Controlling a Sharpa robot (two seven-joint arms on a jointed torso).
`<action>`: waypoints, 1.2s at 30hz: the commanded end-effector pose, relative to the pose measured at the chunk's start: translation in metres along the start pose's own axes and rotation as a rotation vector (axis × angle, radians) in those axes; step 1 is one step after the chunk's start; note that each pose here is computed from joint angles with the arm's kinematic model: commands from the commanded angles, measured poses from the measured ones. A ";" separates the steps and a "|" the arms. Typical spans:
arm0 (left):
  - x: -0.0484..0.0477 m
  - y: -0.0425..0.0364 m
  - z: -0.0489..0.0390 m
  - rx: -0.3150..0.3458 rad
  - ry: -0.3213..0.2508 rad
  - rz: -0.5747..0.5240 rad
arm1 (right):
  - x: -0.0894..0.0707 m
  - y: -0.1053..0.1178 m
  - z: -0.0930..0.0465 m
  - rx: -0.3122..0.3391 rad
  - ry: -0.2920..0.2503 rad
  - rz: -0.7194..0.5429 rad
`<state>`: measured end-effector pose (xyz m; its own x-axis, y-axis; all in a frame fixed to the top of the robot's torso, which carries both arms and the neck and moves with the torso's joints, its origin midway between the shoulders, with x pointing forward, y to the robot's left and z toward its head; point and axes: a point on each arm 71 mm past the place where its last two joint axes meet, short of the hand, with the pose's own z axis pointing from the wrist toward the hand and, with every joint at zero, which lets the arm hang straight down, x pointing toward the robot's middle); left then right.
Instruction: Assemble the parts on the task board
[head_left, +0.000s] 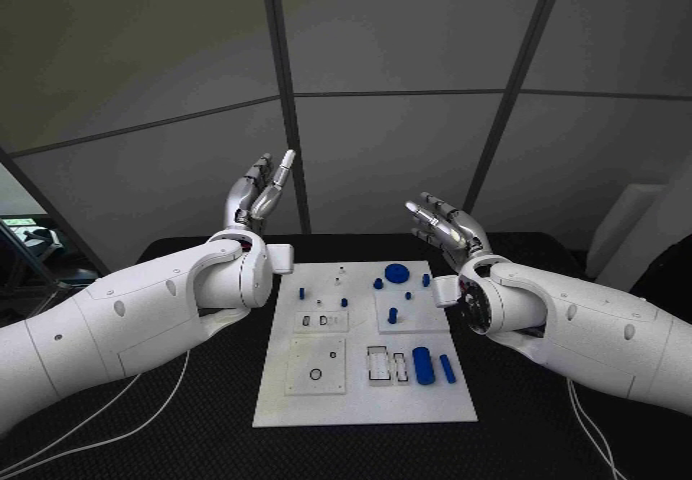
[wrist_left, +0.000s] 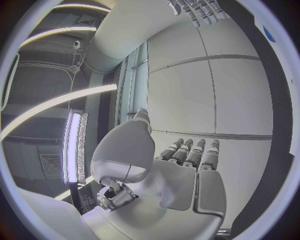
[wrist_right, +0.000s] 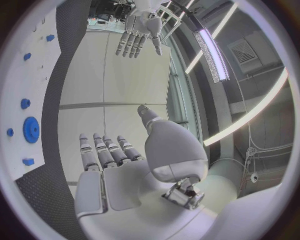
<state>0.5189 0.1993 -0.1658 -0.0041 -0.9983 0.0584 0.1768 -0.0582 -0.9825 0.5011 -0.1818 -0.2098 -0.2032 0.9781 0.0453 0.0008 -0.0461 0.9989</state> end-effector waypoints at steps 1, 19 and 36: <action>0.0036 -0.0046 0.0006 0.050 0.044 0.000 | 0.011 -0.002 0.002 0.035 0.179 -0.051; -0.0204 -0.0110 -0.0113 0.009 0.102 -0.027 | -0.021 0.044 0.023 -0.267 0.203 -0.777; -0.0149 -0.0191 -0.0383 -0.015 0.223 -0.030 | -0.007 0.061 0.036 -0.217 0.325 -1.296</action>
<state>0.4794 0.2180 -0.1558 -0.1847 -0.9811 0.0575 0.1600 -0.0877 -0.9832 0.5369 -0.1856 -0.1446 -0.1775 0.4148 -0.8924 -0.5243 0.7275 0.4425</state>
